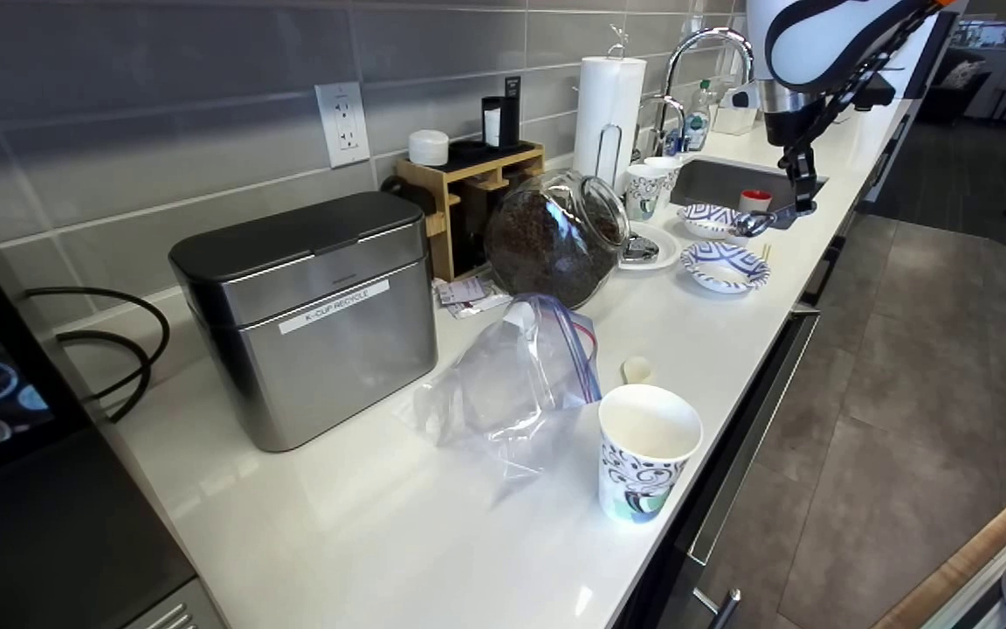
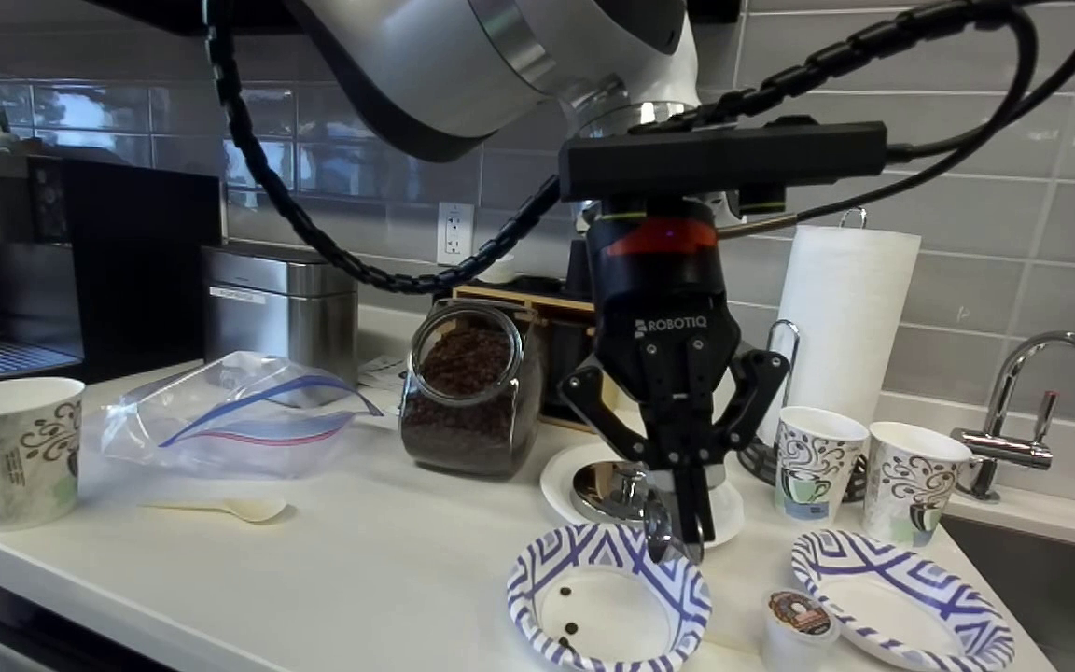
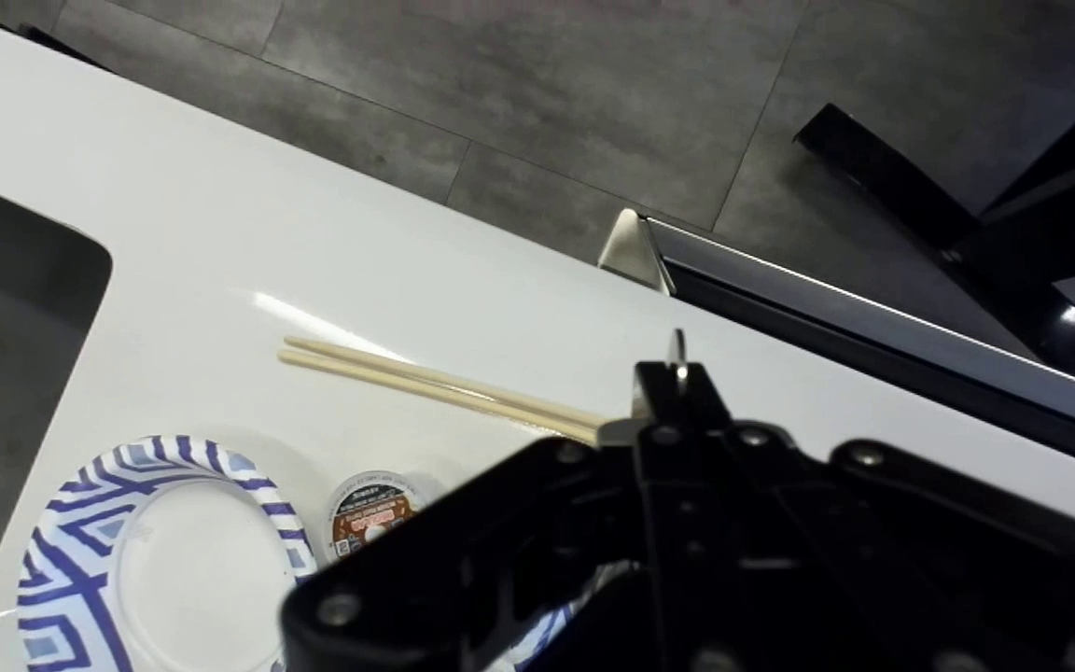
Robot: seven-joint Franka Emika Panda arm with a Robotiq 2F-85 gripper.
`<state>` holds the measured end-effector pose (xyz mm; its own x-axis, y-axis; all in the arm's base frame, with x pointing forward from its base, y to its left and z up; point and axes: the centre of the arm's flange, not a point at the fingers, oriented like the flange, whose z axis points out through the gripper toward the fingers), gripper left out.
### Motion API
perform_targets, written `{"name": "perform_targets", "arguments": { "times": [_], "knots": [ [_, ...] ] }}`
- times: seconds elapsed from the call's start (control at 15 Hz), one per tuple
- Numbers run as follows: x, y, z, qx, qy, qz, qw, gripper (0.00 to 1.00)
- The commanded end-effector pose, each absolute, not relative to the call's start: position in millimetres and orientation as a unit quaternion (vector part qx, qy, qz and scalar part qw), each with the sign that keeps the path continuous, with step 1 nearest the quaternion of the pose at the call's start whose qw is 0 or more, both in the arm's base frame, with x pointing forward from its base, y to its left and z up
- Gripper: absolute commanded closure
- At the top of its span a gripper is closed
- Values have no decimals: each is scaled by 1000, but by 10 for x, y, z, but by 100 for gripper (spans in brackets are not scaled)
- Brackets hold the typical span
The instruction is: Use the spoon to put some of the contents of the jar in the plate
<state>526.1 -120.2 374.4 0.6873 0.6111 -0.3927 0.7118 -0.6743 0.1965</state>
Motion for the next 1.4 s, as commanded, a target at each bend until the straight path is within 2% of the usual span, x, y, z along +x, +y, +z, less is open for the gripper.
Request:
{"name": "perform_targets", "arguments": {
  "times": [0.0,0.6,1.07,1.33],
  "knots": [
    [5136,-1135,3756,903,363,-127,193,99],
    [5054,-893,3809,897,360,-89,240,99],
    [4963,-638,3841,890,323,-86,311,99],
    [4923,-531,3817,886,315,-85,330,99]
  ]
}}
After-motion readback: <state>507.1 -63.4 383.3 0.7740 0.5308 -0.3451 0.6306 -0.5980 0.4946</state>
